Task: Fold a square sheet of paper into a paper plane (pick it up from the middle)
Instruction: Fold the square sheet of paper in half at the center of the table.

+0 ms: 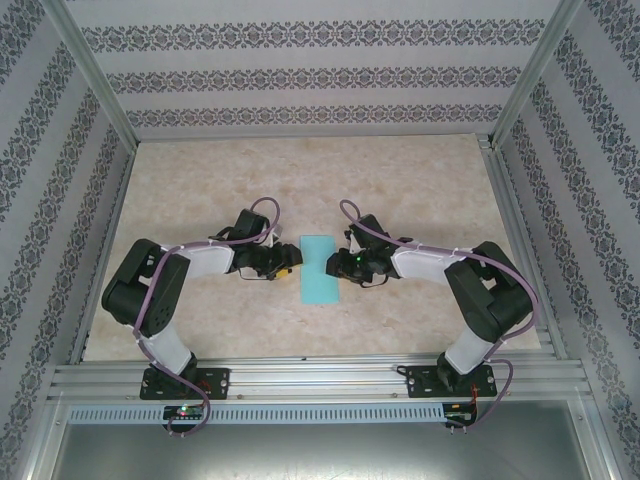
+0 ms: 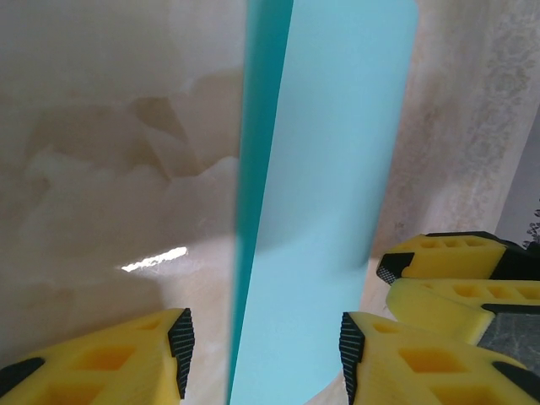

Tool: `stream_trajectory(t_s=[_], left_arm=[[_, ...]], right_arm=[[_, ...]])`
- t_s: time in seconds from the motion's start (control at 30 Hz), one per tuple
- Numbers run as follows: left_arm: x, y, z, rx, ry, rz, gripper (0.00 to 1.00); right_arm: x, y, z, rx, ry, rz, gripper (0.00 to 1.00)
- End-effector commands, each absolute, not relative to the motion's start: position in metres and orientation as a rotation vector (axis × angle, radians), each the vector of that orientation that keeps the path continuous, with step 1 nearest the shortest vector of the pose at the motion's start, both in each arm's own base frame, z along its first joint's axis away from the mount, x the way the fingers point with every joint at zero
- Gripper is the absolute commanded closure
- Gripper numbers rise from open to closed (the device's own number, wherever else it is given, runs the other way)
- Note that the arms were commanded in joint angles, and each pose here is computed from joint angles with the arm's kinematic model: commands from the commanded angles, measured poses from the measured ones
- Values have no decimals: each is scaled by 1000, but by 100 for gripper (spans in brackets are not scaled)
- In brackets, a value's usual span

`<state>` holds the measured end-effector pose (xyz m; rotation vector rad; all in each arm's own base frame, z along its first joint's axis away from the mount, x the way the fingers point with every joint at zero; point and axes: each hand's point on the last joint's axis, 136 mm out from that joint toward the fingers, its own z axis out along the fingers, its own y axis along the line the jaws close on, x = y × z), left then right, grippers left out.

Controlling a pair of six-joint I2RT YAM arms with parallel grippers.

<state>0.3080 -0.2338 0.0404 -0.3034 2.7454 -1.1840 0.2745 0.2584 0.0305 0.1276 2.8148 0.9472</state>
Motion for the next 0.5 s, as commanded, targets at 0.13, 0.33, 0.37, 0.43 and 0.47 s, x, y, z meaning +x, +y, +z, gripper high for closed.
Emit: stream_trajectory(t_s=[0.13,0.33,0.37,0.43,0.47], left_arm=[[325,-245,53,-274,2699,-1237,47],[326,-245,50,-272,2714,-1221,47],[326,-246,50,-267,2714,-1220,47],[328,-247,50,-267,2712,-1222,47],[328,-248,50,-267,2711,-1228,47]], right_arm=[[265,255,10,144,2869,908,65],[267,249,15,164,2848,880,67],[268,249,19,160,2840,880,67],[273,249,29,148,2819,877,67],[274,250,32,140,2813,883,67]])
